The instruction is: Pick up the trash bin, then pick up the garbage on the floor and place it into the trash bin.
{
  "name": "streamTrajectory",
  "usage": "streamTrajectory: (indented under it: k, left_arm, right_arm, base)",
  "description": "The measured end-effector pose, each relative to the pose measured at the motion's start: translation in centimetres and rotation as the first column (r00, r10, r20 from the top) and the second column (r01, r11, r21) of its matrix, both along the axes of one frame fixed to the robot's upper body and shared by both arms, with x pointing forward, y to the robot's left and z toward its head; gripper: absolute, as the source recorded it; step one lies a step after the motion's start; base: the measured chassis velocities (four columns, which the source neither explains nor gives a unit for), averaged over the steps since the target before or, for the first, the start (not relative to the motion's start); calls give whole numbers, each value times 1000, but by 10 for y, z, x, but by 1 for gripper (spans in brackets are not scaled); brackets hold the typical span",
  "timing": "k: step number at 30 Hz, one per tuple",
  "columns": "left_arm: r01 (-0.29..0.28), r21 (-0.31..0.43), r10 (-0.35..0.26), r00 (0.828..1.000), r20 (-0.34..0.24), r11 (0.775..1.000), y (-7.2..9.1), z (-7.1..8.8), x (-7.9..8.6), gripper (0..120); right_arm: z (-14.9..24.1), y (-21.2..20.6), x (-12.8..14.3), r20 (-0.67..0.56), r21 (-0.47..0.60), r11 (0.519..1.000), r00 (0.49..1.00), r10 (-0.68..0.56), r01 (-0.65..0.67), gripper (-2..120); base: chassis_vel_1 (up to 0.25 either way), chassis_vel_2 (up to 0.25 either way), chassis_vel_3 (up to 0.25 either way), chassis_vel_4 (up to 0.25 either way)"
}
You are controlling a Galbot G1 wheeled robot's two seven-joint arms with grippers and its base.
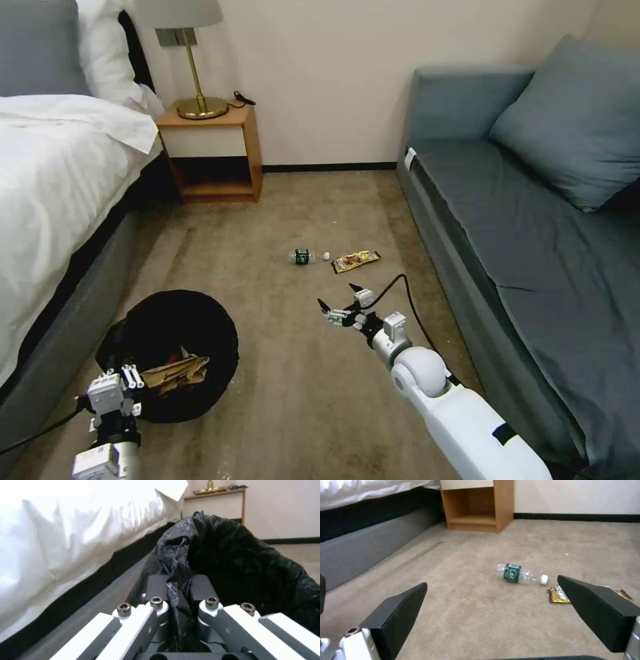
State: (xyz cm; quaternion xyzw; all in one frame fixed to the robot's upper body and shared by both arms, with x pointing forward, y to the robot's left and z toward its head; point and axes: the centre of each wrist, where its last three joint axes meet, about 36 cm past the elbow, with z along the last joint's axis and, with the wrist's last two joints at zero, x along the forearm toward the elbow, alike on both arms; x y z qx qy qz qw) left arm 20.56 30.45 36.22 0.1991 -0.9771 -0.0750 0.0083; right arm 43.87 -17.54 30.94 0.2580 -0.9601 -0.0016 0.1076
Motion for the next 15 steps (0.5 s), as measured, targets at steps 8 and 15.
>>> streamTrajectory:
  k: [8,15]
  left_arm:
    - [1,10,-1,1000,1,1000,-1,0,-2,7]
    - [2,20,-2,1000,6,1000,-1,-2,-3,7]
  right_arm:
    - [3,-4,0,11,7,1000,1000,-8,8,100]
    - [3,-3,-3,11,12,1000,1000,-5,5,100]
  base:
    - [0,0,0,0]
    - [0,0,0,0]
